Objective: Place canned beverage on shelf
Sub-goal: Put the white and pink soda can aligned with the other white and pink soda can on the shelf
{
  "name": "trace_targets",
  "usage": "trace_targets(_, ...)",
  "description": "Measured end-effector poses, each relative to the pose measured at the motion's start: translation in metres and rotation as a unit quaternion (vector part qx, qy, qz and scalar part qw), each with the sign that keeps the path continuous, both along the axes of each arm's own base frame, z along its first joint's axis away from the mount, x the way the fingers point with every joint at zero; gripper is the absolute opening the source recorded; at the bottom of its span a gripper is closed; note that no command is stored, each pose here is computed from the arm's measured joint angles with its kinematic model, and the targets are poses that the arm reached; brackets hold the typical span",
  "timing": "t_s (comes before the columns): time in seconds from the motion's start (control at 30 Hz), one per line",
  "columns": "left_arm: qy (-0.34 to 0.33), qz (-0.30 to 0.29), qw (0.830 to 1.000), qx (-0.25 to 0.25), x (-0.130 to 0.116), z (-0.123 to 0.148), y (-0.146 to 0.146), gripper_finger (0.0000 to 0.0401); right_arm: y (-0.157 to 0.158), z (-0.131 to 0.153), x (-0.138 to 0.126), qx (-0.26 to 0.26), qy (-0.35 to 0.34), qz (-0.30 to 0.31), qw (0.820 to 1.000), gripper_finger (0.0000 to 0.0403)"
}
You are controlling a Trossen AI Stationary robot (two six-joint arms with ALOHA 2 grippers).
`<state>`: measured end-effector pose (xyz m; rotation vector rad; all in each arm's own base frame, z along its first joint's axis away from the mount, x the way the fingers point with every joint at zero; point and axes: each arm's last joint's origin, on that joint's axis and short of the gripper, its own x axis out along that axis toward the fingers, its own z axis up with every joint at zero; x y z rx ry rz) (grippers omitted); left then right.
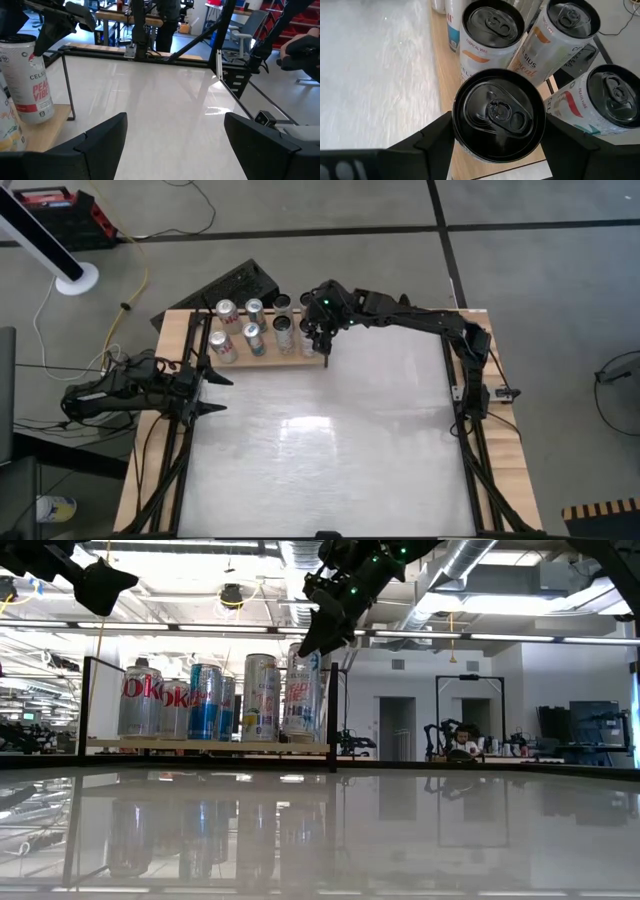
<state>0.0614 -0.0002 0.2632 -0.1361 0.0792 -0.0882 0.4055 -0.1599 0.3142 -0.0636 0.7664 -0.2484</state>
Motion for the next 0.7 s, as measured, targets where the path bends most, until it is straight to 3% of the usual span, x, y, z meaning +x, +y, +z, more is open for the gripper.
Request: trace_targets(0.7, 0.0, 0.0, 1.0, 0.0, 0.0, 0.0, 0.0, 0.0318, -0.0021, -0.0029, -0.0014, 0.01, 0.005, -0.009, 1.0, 0.0274)
